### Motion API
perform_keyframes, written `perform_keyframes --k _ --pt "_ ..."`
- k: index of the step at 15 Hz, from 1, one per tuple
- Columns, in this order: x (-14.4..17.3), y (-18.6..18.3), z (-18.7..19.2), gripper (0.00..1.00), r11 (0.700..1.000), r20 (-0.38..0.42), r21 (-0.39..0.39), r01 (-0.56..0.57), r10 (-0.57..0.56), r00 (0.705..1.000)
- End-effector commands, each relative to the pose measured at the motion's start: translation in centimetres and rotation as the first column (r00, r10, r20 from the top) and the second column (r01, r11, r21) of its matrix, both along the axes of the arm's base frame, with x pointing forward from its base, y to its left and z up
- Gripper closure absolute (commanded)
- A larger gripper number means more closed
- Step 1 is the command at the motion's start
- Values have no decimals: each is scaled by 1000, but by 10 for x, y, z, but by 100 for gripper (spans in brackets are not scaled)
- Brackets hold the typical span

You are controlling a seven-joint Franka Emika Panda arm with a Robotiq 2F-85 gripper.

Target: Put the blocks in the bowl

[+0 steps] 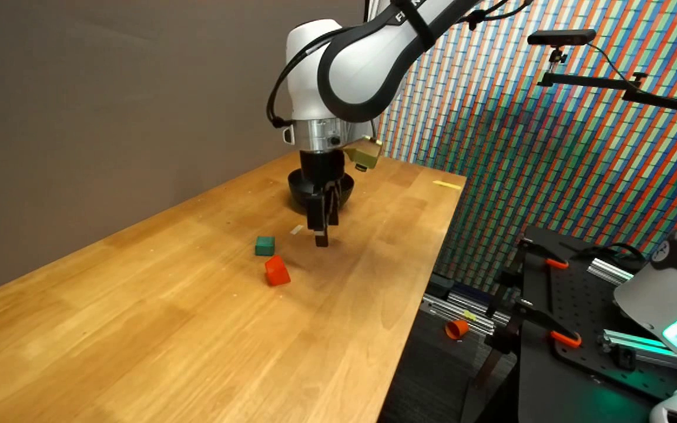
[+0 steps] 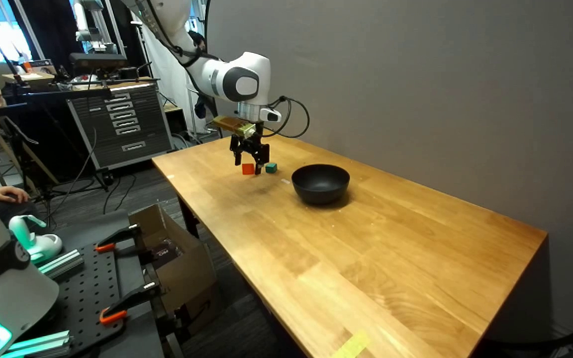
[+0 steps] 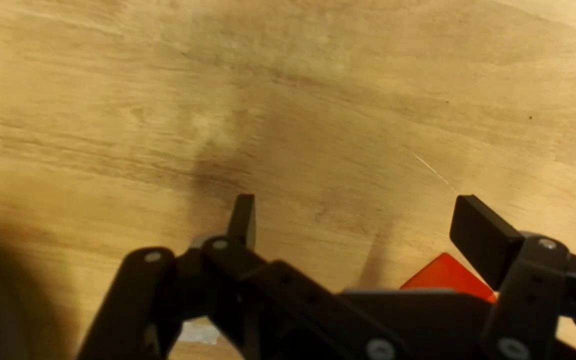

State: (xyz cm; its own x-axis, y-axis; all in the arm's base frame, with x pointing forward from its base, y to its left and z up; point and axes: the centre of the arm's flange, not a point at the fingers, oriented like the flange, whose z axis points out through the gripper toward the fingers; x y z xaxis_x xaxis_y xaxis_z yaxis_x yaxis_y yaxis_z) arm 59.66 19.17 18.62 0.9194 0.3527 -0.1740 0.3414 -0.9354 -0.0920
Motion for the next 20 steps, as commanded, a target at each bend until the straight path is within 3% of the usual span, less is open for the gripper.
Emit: perform_keyframes --k 1,5,12,18,19,20 --pt "34 25 -18 0 1000 -33 8 -30 31 999" --pt "37 49 -34 0 998 -64 31 -52 54 996" --pt "43 90 -49 0 994 -47 40 -98 100 994" --pt "48 105 -55 0 994 -44 34 -107 109 993" --pt "48 105 -55 25 994 -42 33 -102 103 994" --pt "49 105 -54 28 994 -41 30 -102 103 994"
